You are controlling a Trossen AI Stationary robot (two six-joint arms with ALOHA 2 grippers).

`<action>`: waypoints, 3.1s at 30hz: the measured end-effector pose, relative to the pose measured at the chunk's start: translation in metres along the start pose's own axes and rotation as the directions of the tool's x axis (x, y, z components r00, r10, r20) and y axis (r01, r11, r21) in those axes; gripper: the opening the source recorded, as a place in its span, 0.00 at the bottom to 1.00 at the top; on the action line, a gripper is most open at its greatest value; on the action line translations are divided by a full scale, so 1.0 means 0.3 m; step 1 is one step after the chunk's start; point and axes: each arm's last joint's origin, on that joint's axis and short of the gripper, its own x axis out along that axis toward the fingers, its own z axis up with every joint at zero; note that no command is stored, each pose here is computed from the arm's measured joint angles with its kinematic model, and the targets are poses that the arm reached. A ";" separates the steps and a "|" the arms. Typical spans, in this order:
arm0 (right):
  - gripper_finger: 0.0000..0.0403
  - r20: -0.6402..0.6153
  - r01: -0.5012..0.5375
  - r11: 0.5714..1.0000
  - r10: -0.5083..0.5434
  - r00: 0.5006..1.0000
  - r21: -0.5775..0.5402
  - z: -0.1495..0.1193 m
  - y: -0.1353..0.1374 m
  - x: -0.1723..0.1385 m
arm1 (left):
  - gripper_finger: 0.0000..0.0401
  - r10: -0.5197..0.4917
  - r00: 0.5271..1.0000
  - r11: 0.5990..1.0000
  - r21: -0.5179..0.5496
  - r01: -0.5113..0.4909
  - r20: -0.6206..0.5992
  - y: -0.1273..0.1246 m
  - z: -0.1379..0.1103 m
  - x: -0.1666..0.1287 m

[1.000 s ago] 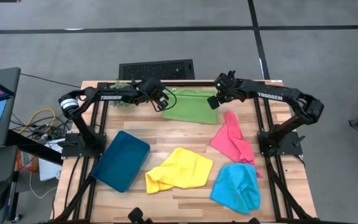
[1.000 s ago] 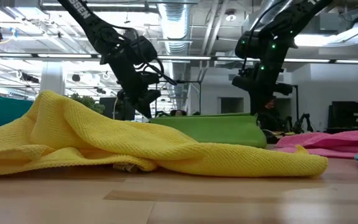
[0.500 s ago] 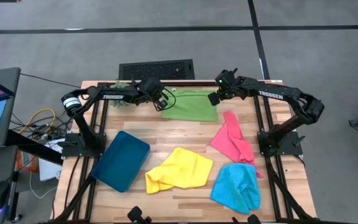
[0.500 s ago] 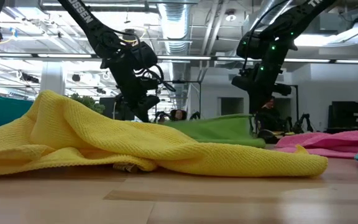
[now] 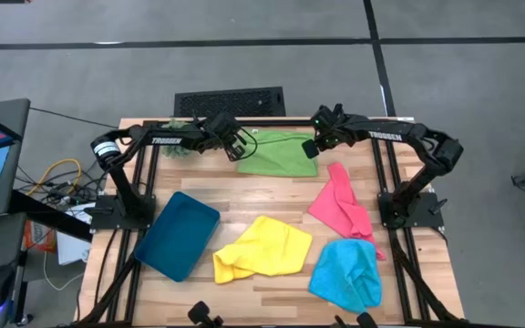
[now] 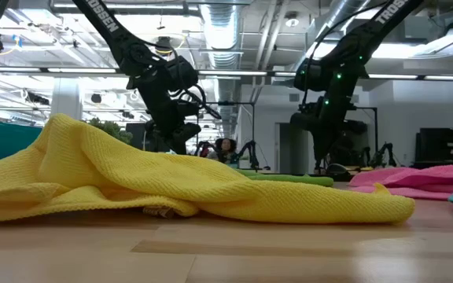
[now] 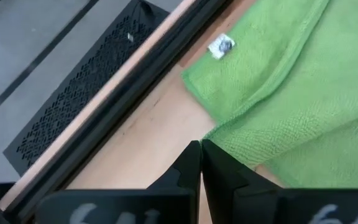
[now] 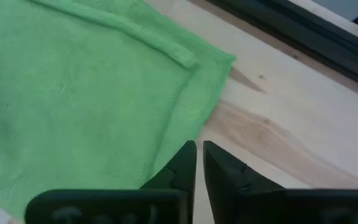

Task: Fold microfiber towels
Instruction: Fold the green microfiber towel

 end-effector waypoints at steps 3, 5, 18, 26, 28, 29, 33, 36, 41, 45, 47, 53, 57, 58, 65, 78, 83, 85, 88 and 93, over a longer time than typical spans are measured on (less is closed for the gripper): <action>0.19 0.008 -0.057 0.998 0.057 0.998 -0.008 0.011 -0.008 0.001 | 0.04 -0.038 0.999 0.999 0.003 0.038 0.026 -0.004 0.009 0.000; 0.24 0.017 -0.079 0.997 0.079 0.997 -0.022 0.018 -0.015 0.002 | 0.09 -0.060 0.997 0.998 0.006 0.059 0.053 -0.006 0.017 -0.001; 0.39 0.129 -0.068 0.989 0.085 0.988 -0.131 0.065 -0.053 0.003 | 0.42 -0.134 0.987 0.988 -0.064 0.141 0.093 0.028 0.030 0.008; 0.41 0.143 -0.074 0.975 0.105 0.984 -0.211 0.071 -0.050 0.002 | 0.51 -0.212 0.974 0.969 -0.110 0.221 0.083 0.043 0.041 0.005; 0.42 0.141 -0.077 0.970 0.111 0.984 -0.230 0.071 -0.051 0.002 | 0.51 -0.249 0.965 0.959 -0.120 0.257 0.079 0.043 0.063 -0.005; 0.42 0.140 -0.076 0.969 0.111 0.984 -0.235 0.072 -0.057 0.002 | 0.52 -0.269 0.960 0.953 -0.119 0.277 0.079 0.044 0.075 -0.012; 0.41 0.131 -0.089 0.966 0.124 0.984 -0.243 0.077 -0.092 0.005 | 0.52 -0.353 0.934 0.924 -0.132 0.358 0.065 0.034 0.138 -0.053; 0.41 0.123 -0.117 0.956 0.155 0.980 -0.270 0.091 -0.112 0.003 | 0.50 -0.432 0.900 0.888 -0.145 0.436 0.055 0.008 0.187 -0.097; 0.41 0.009 -0.171 0.909 0.188 0.982 -0.380 0.156 -0.090 0.053 | 0.48 -0.521 0.853 0.842 -0.141 0.521 0.039 -0.060 0.228 -0.154; 0.42 -0.149 -0.224 0.880 0.176 0.973 -0.418 0.182 -0.069 0.104 | 0.46 -0.544 0.839 0.832 -0.125 0.541 0.005 -0.097 0.217 -0.166; 0.42 -0.163 -0.228 0.876 0.174 0.971 -0.424 0.193 -0.068 0.113 | 0.45 -0.562 0.827 0.825 -0.095 0.558 -0.018 -0.110 0.204 -0.167; 0.40 -0.083 -0.186 0.882 0.166 0.983 -0.432 0.221 -0.046 0.106 | 0.42 -0.597 0.792 0.800 -0.016 0.600 -0.128 -0.115 0.135 -0.145; 0.38 -0.059 -0.179 0.857 0.172 0.983 -0.483 0.223 -0.012 0.111 | 0.39 -0.585 0.797 0.805 0.006 0.593 -0.150 -0.101 0.100 -0.121; 0.38 -0.054 -0.179 0.853 0.175 0.983 -0.490 0.223 -0.003 0.116 | 0.39 -0.579 0.801 0.809 0.008 0.587 -0.154 -0.094 0.090 -0.113; 0.35 -0.051 -0.174 0.846 0.172 0.984 -0.504 0.223 0.000 0.148 | 0.34 -0.506 0.851 0.858 0.015 0.513 -0.141 -0.062 0.026 -0.058; 0.35 -0.103 -0.188 0.832 0.157 0.982 -0.522 0.207 -0.005 0.201 | 0.26 -0.458 0.886 0.887 0.031 0.461 -0.070 -0.062 -0.020 -0.020; 0.32 -0.098 -0.183 0.832 0.154 0.983 -0.523 0.210 -0.014 0.202 | 0.23 -0.455 0.890 0.890 0.027 0.456 -0.041 -0.066 -0.046 -0.006; 0.29 -0.097 -0.180 0.835 0.152 0.984 -0.520 0.212 -0.019 0.202 | 0.22 -0.439 0.897 0.897 0.023 0.440 -0.040 -0.065 -0.050 -0.004; 0.25 -0.096 -0.177 0.838 0.149 0.984 -0.516 0.213 -0.025 0.203 | 0.20 -0.435 0.900 0.899 0.041 0.436 -0.033 -0.064 -0.048 -0.003; 0.18 -0.095 -0.174 0.840 0.146 0.985 -0.515 0.214 -0.029 0.203 | 0.18 -0.416 0.909 0.908 0.047 0.417 -0.033 -0.060 -0.048 -0.002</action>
